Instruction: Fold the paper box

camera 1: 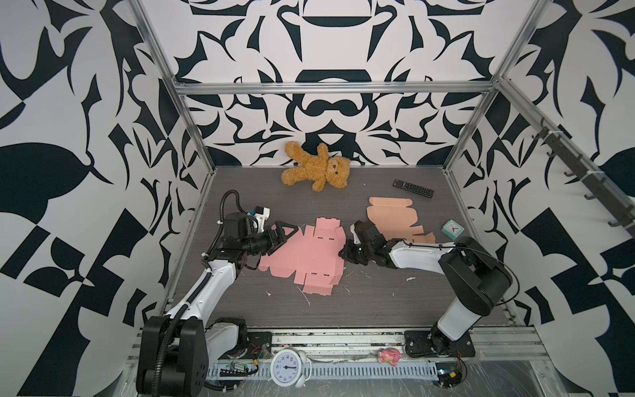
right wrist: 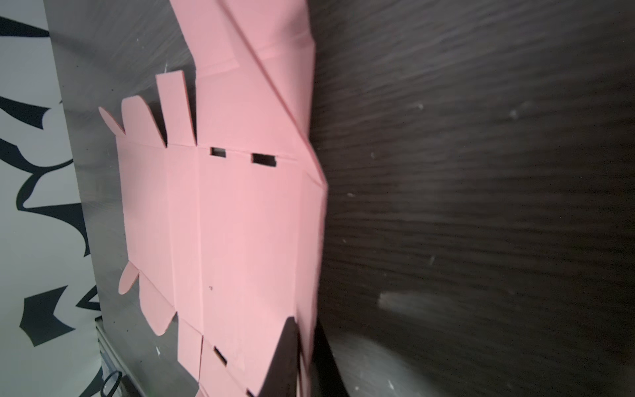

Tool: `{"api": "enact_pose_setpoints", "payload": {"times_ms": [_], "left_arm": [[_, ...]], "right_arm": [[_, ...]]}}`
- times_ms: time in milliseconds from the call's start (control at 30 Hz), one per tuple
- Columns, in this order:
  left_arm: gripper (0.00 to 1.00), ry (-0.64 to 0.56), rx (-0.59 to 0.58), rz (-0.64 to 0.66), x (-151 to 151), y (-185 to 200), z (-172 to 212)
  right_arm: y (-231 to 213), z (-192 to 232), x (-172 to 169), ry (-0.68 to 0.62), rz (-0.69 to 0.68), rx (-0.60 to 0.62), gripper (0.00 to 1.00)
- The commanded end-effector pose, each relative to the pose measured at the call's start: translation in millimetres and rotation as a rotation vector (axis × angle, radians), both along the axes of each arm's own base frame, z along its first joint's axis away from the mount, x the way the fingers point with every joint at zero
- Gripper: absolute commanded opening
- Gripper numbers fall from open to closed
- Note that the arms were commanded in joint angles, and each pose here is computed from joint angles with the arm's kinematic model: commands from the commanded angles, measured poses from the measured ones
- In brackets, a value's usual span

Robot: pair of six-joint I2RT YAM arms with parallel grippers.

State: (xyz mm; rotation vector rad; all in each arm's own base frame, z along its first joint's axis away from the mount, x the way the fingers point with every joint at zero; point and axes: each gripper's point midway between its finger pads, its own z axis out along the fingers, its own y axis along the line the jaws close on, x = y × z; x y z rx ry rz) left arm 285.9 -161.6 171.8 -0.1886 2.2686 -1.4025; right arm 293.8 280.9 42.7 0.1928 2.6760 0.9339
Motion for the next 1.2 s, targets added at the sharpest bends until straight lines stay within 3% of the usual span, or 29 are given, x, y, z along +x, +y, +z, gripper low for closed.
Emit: {"api": "enact_pose_setpoints", "payload": {"times_ms": [0, 200, 367, 800, 1167], "left_arm": [[0.99, -0.020, -0.007, -0.011, 2.0, -1.5, 12.1], [0.99, -0.014, -0.002, -0.004, 1.6, -0.4, 9.4], [0.99, -0.013, -0.002, 0.000, 1.9, -0.2, 10.6], [0.99, 0.001, 0.006, 0.003, 1.8, -1.0, 5.5], [0.99, 0.005, 0.008, 0.004, 0.2, -0.6, 2.4]], "right_arm": [[-11.6, 23.1, 5.4, -0.026, 0.080, -0.053, 0.06], [-35.4, 36.5, 11.9, -0.019, 0.212, -0.205, 0.04], [-30.1, 27.8, 11.7, 0.029, 0.302, -0.226, 0.04], [-10.9, 14.4, 14.5, 0.025, 0.361, -0.256, 0.06], [-13.9, 9.4, 7.9, 0.008, 0.291, -0.261, 0.23]]}}
